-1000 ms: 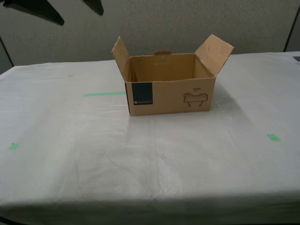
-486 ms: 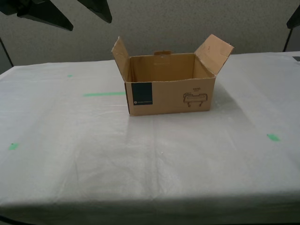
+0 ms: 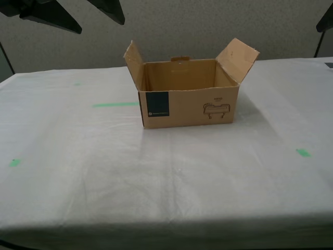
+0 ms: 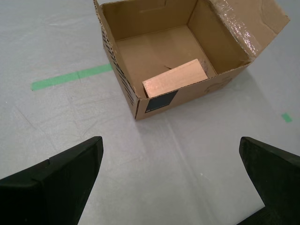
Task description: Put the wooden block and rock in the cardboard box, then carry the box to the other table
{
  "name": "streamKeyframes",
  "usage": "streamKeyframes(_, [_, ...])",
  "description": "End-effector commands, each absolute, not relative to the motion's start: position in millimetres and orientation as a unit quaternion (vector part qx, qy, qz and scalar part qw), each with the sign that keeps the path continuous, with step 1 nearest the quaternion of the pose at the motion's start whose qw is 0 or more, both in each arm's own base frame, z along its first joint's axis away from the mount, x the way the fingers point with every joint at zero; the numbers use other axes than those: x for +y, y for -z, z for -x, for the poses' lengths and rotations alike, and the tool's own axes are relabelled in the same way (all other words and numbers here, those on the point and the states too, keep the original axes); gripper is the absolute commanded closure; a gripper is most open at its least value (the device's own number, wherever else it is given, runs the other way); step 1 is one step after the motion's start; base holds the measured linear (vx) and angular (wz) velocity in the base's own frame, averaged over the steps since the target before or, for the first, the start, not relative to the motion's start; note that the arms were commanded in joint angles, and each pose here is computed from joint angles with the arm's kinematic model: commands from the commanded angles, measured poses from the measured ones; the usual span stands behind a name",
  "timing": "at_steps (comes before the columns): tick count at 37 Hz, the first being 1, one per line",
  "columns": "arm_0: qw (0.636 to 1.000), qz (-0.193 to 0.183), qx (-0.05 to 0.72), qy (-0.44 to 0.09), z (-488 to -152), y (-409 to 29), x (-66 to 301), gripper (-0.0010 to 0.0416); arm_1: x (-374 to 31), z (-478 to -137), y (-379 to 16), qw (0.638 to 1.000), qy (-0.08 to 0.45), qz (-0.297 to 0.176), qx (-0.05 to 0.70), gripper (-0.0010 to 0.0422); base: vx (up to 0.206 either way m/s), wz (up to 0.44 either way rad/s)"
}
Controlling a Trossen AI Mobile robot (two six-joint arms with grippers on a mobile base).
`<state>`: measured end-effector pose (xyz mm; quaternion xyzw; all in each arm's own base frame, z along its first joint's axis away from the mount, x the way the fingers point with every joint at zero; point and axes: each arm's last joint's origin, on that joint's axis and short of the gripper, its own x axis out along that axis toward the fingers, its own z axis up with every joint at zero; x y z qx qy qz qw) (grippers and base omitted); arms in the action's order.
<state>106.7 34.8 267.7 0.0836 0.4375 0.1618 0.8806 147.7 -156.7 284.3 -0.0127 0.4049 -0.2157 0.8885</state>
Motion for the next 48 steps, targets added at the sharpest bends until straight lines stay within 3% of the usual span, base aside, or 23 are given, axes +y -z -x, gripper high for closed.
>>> streamKeyframes(1, [0.882,-0.083,0.436,-0.160,-107.0,-268.0,34.7,0.0011,-156.8,-147.8,-284.7,0.889,0.216,0.014,0.404,0.0014,0.000,0.000])
streamKeyframes(48, [0.888,-0.084,0.421,-0.163,-109.4,-270.1,35.3,0.0018,-156.9,-147.7,-284.7,0.889,0.216,0.015,0.404,0.0014,0.000,0.000])
